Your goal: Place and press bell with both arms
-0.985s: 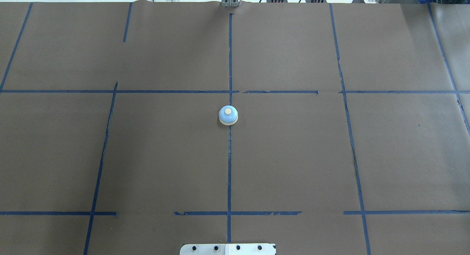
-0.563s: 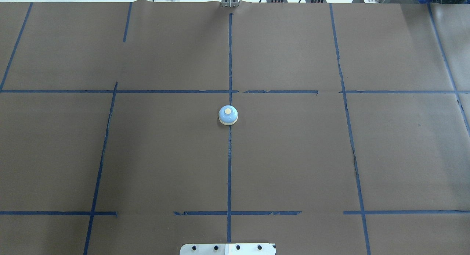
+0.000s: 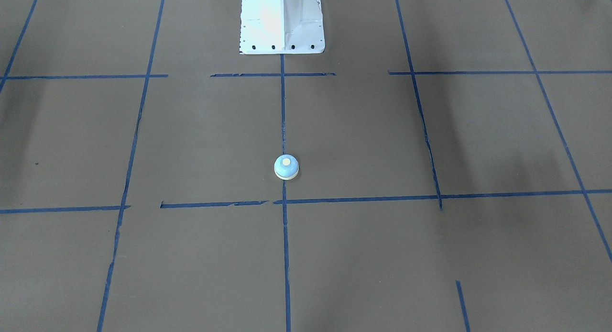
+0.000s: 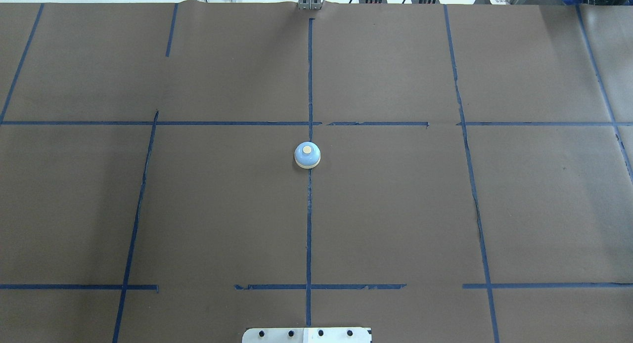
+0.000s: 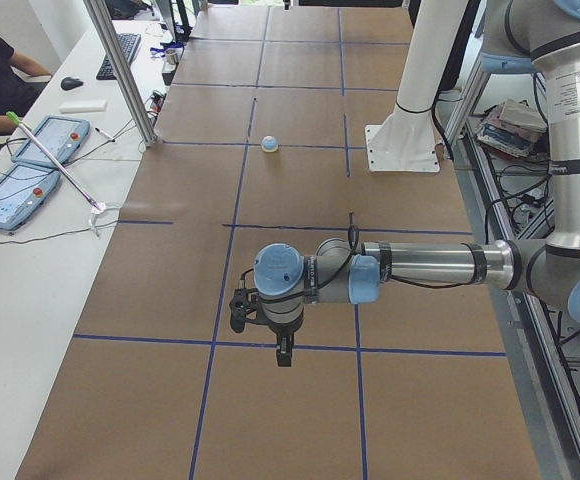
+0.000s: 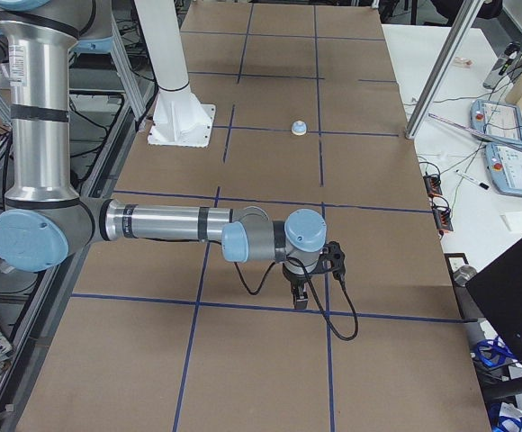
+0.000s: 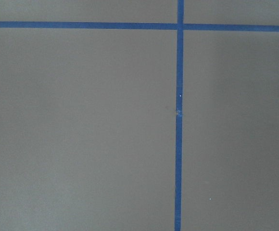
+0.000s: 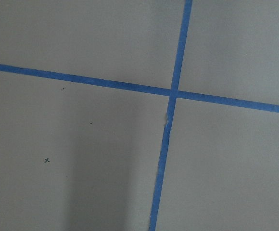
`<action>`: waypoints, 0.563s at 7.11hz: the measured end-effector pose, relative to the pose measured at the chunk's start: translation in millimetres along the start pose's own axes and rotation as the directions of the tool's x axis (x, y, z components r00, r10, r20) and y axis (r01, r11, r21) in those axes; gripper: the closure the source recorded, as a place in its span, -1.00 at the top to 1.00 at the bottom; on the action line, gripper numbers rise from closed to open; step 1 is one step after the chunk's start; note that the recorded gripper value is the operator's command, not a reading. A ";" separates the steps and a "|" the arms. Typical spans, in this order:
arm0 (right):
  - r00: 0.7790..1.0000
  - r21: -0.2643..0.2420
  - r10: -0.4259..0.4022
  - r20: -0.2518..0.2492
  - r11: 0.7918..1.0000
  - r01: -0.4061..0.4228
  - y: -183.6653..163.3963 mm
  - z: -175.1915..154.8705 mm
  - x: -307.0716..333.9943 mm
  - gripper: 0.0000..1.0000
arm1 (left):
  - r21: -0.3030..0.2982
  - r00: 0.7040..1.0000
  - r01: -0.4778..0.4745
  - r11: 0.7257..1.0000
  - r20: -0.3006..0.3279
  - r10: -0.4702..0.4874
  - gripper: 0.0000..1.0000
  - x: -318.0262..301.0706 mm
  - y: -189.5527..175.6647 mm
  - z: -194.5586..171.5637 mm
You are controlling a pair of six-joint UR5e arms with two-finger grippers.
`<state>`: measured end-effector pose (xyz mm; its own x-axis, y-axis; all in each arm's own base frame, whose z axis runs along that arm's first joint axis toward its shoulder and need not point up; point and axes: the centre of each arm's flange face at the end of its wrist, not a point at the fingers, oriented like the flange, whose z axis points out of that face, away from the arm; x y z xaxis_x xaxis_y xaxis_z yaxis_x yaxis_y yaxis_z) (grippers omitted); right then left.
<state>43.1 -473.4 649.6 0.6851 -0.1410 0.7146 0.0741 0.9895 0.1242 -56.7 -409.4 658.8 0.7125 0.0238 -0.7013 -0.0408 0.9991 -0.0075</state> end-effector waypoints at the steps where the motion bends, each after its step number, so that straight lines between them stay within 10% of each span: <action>1: 1.000 0.013 0.015 0.005 1.000 -0.015 7.6 -6.5 6.5 1.00 | 0.002 0.999 -0.030 1.000 0.012 0.030 1.00 11.1 -5.2 -1.4; 4: 0.998 -0.001 0.052 0.016 0.999 -0.052 30.6 -4.4 15.6 1.00 | -0.017 0.999 -0.030 0.999 0.044 0.031 1.00 32.2 -4.7 -18.9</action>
<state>59.3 -445.2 661.4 0.6762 -0.0895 0.7313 0.0389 0.9955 0.0859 -46.8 -414.0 622.8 0.7413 0.0562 -0.6688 -0.0741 0.9973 0.0018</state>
